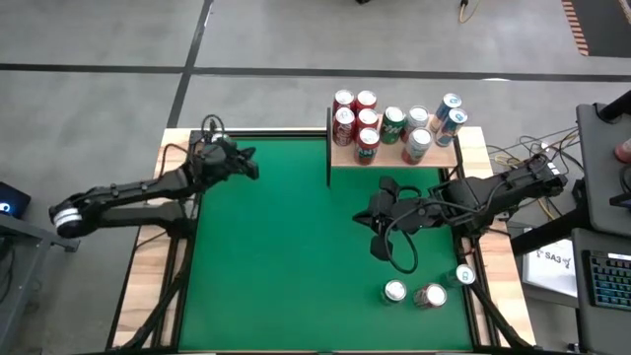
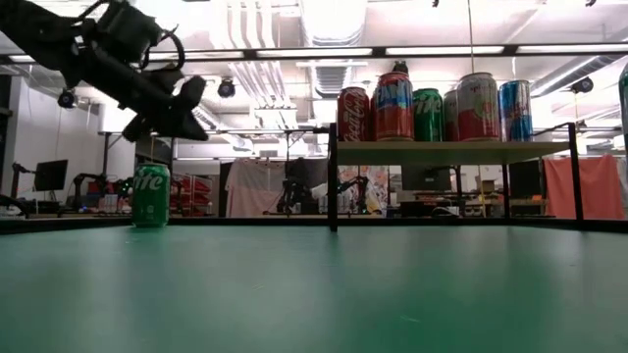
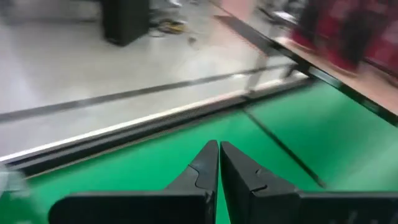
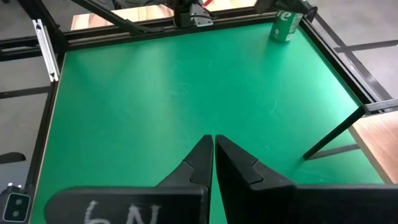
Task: Place canned beverage on shelf
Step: Put the top green soda can on the shelf aligned with the other green soda can
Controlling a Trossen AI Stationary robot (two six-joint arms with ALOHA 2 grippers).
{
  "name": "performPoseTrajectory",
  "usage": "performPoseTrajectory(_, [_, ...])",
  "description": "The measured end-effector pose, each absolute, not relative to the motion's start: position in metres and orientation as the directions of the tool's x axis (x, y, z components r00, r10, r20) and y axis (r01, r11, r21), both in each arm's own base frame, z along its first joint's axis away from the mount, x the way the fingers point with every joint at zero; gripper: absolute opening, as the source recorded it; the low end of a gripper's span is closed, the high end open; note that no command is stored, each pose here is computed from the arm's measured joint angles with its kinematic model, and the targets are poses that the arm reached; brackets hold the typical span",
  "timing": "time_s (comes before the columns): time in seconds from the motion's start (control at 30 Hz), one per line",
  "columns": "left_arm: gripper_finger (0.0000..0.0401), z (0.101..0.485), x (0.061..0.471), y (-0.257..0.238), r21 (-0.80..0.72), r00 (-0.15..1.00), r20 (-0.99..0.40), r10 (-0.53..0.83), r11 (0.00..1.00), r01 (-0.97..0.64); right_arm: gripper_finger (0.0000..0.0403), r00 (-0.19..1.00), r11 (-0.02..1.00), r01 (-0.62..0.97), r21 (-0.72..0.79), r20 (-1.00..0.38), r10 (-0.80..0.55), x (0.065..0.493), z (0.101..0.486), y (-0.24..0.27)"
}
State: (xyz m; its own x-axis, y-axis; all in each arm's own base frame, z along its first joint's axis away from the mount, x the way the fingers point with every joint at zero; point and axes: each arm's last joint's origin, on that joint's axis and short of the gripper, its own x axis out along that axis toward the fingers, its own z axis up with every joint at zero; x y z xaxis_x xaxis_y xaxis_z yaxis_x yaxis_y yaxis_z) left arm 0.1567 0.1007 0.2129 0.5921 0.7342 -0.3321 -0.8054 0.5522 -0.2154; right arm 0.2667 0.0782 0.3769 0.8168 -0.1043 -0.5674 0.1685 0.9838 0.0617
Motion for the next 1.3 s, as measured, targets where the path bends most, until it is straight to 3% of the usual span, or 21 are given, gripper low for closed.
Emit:
performPoseTrajectory(0.23, [0.0000,0.236,0.135,0.131,-0.134,0.389,-0.449,0.804,0.370,-0.919,0.0009,0.817,0.984,0.167,0.059,-0.566,-0.105,0.267,0.377,0.078])
performPoseTrajectory(0.5, [0.0000,0.280,0.116,0.156,0.094,0.130,-0.695,0.707,0.269,-0.959,0.0009,0.818,0.984,0.167,0.059,-0.566,-0.105,0.267,0.377,0.078])
performPoseTrajectory(0.67, [0.0014,0.285,0.123,0.172,0.109,0.086,-0.774,0.628,0.265,-0.958,0.0009,0.819,0.986,0.158,0.046,-0.564,-0.105,0.267,0.377,0.078])
performPoseTrajectory(0.87, [0.0085,0.274,0.130,0.185,0.161,-0.011,-0.810,0.586,0.205,-0.965,0.0009,0.818,0.986,0.158,0.046,-0.565,-0.105,0.267,0.377,0.078])
performPoseTrajectory(1.17, [0.0261,0.259,0.137,0.193,0.235,-0.116,-0.821,0.559,0.146,-0.961,0.0009,0.818,0.987,0.153,0.038,-0.566,-0.105,0.267,0.377,0.078])
performPoseTrajectory(1.3, [0.0317,0.258,0.138,0.194,0.238,-0.118,-0.822,0.556,0.148,-0.960,0.0009,0.817,0.988,0.153,0.037,-0.567,-0.105,0.267,0.377,0.078])
